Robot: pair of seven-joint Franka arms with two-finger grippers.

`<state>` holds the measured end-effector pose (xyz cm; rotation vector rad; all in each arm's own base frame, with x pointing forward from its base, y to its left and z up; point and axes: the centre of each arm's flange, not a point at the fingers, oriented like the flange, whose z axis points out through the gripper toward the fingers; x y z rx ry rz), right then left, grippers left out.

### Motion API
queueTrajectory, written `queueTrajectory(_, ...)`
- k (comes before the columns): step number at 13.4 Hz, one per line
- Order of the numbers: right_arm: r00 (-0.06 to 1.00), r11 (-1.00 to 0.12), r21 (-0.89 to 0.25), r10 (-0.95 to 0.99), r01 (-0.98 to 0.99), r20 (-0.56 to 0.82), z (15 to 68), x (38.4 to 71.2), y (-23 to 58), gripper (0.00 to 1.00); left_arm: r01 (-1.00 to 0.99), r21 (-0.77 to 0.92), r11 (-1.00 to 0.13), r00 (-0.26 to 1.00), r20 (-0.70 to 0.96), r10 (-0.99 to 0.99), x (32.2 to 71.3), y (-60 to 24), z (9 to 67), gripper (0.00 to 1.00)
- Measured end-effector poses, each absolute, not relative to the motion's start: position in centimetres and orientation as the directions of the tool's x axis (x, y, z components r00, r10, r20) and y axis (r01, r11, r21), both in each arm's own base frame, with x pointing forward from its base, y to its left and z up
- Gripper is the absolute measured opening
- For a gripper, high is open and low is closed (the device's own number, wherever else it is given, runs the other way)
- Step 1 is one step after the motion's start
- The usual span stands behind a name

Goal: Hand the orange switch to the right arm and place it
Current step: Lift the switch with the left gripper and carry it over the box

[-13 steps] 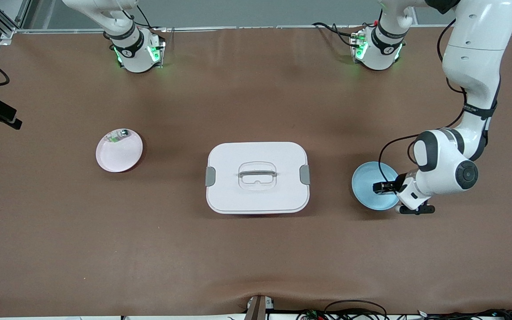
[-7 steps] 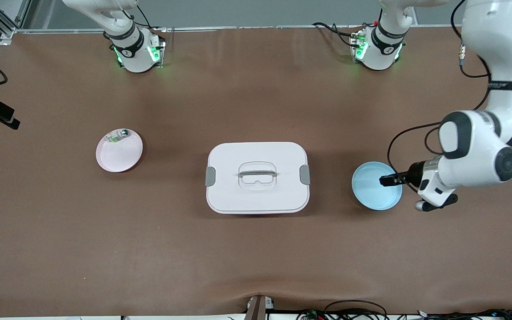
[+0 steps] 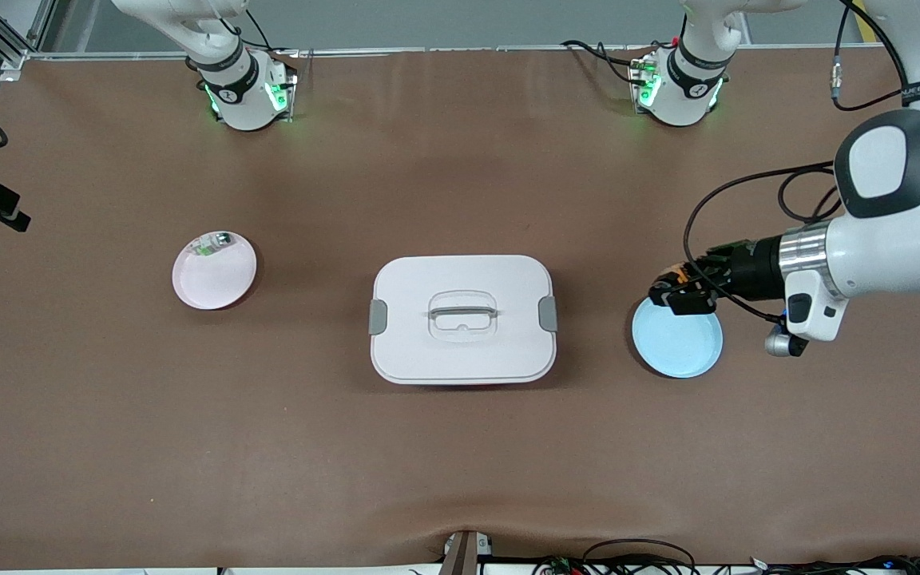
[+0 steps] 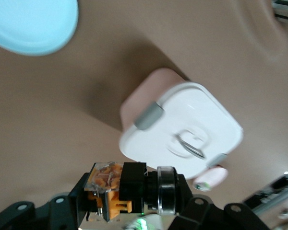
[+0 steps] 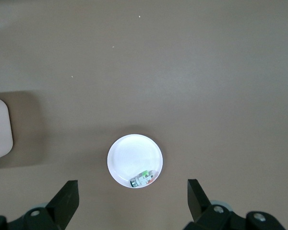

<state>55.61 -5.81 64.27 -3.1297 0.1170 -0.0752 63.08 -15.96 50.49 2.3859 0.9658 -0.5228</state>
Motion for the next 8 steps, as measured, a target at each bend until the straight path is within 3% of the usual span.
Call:
queueTrajectory(4,0.998,-0.998,-0.033,-0.063,-0.062,0.030,63.3,56.1,-4.9,1.00,0.829,0.290,-0.478,0.545,-0.612,0.573,62.5,-21.2,52.4,0.72)
queueTrajectory(8,0.998,-0.966,-0.254,-0.060,-0.052,0.024,62.9,56.7,-2.2,1.00,0.901,0.297,-0.316,0.433,-0.657,0.617,61.0,-29.8,54.5,0.72)
